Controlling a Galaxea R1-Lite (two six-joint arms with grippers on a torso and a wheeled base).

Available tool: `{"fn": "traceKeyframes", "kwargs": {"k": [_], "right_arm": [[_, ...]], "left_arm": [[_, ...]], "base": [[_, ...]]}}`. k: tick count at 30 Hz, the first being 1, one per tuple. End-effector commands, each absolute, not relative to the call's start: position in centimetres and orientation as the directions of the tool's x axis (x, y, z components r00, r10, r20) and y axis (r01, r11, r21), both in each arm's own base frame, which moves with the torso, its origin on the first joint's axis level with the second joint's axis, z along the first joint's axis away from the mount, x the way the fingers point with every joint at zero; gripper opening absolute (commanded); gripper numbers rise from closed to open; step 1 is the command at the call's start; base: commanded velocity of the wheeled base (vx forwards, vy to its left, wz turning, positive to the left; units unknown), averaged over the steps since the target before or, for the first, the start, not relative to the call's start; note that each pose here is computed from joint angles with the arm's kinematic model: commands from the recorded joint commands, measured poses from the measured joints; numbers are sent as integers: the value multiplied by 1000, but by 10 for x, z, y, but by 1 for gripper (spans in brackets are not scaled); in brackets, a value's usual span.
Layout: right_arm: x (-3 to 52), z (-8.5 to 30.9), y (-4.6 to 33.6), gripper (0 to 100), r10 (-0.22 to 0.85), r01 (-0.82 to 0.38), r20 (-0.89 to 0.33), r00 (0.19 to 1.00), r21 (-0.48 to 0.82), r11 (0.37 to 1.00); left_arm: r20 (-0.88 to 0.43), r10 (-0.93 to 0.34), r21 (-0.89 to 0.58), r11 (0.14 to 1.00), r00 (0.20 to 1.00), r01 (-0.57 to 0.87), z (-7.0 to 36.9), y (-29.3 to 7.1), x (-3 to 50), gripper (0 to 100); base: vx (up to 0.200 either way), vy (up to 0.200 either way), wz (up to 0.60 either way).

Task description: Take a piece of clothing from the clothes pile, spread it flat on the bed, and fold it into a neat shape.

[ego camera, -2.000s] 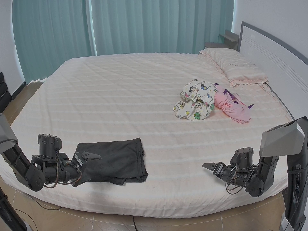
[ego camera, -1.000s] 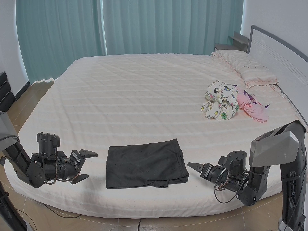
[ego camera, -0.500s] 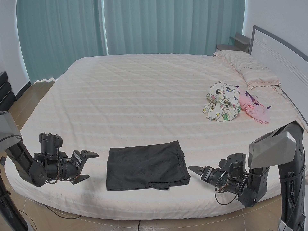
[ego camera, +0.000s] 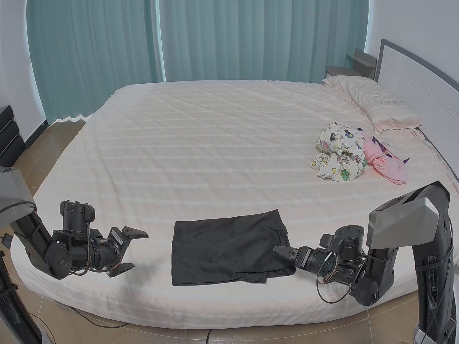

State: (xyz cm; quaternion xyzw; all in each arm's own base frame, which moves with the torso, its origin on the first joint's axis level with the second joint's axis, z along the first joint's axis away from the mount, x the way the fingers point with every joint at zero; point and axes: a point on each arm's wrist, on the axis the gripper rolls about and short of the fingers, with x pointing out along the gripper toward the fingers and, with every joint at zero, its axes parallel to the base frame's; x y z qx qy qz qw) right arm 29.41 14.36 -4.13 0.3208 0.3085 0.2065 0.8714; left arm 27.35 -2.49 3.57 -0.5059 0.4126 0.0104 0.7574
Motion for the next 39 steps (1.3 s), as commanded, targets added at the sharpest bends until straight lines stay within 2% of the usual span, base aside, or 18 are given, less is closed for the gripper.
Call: {"fn": "traceKeyframes", "kwargs": {"k": [1,5,12,21,22,28,32,39], "right_arm": [[302,-44,141,100,548,-184,-401,734,659,729],[310,-51,133,100,526,-188,-425,736,618,763],[310,-52,135,100,535,-199,-421,732,620,759],[304,-55,144,100,580,-239,-435,689,618,748],[303,-55,144,0,579,-238,-438,688,618,749],[302,-58,141,0,566,-217,-467,679,609,763],[295,-63,134,0,541,-215,-502,675,568,794],[286,-54,127,0,537,-218,-495,683,563,797]], "left_arm": [[-643,-402,-752,490,652,-441,33,-25,273,100],[-644,-402,-751,491,651,-441,33,-25,273,100],[-646,-401,-750,493,650,-441,32,-26,273,100],[-643,-404,-752,493,651,-437,32,-26,275,100],[-644,-402,-751,494,651,-438,32,-26,275,100],[-647,-403,-749,496,647,-440,31,-27,275,100],[-648,-402,-748,496,647,-441,30,-27,275,100],[-649,-402,-747,496,646,-442,30,-27,275,100]], "base": [[0,0,0],[0,0,0],[0,0,0],[0,0,0],[0,0,0],[0,0,0],[0,0,0],[0,0,0]]}}
